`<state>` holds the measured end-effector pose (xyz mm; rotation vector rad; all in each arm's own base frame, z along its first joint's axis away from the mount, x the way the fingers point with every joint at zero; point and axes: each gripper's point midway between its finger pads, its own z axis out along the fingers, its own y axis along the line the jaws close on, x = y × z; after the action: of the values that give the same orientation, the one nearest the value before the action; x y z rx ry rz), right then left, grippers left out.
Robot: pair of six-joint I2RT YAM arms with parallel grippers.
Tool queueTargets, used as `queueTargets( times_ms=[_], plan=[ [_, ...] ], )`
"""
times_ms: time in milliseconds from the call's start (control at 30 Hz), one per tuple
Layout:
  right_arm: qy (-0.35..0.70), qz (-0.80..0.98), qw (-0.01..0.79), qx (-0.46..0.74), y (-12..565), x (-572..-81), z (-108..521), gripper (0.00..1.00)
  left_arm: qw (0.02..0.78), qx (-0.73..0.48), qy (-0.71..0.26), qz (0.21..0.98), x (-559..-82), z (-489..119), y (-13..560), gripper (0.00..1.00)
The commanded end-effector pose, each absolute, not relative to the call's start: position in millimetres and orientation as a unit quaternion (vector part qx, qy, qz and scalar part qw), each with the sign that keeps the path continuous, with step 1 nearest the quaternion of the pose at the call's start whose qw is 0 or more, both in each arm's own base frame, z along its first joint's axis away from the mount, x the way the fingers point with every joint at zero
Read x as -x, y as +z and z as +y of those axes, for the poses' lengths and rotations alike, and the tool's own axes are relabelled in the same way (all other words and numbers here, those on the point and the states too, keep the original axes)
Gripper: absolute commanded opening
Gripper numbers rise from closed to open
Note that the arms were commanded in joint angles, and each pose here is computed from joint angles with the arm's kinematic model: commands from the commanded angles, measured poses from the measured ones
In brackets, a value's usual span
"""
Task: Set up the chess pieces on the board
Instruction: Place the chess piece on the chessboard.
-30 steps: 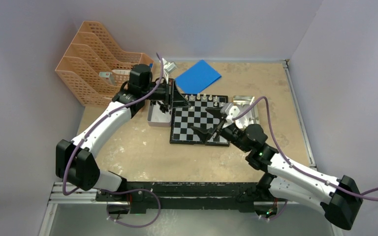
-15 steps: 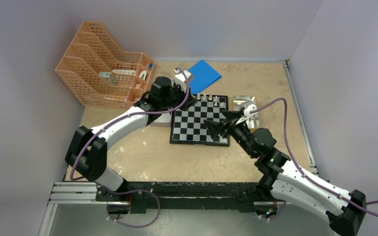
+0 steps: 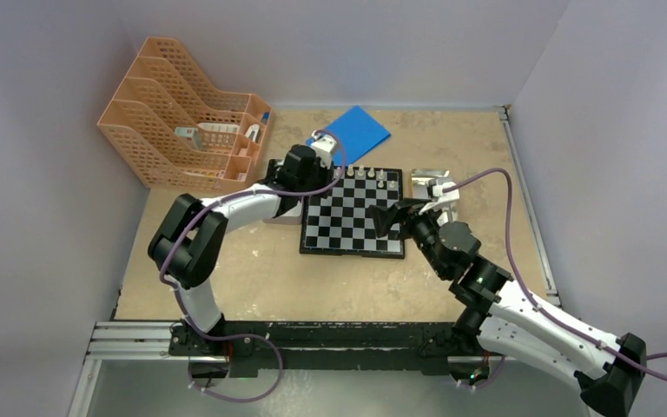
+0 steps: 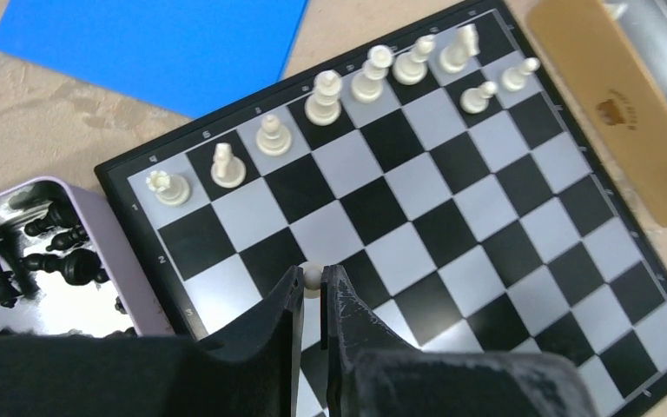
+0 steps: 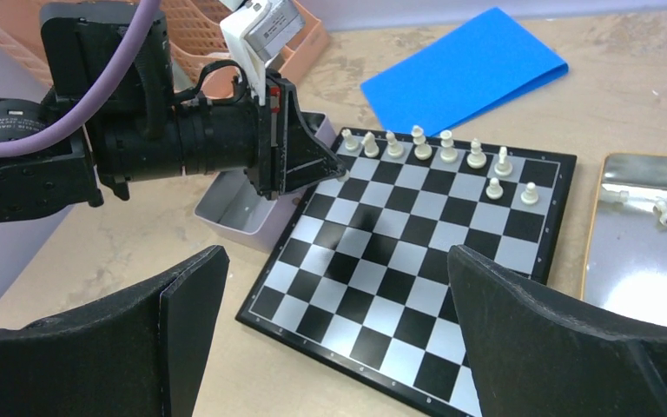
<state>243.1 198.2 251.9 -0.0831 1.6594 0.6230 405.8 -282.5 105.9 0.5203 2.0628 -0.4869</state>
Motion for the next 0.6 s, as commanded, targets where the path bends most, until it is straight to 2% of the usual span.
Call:
queueTargets(
  times_ms=[0,567],
  plan=[
    [0.273,0.714,0.644,-0.003,275,-248,191,0.99,0.474,-0.178,-0.188,0.842,-433,-273,116,0.0],
    [0.284,0.714,0.64,0.008,278,-245,196,0.99,0.463,-0.141,-0.185,0.856,-446,-257,98,0.0]
  ],
)
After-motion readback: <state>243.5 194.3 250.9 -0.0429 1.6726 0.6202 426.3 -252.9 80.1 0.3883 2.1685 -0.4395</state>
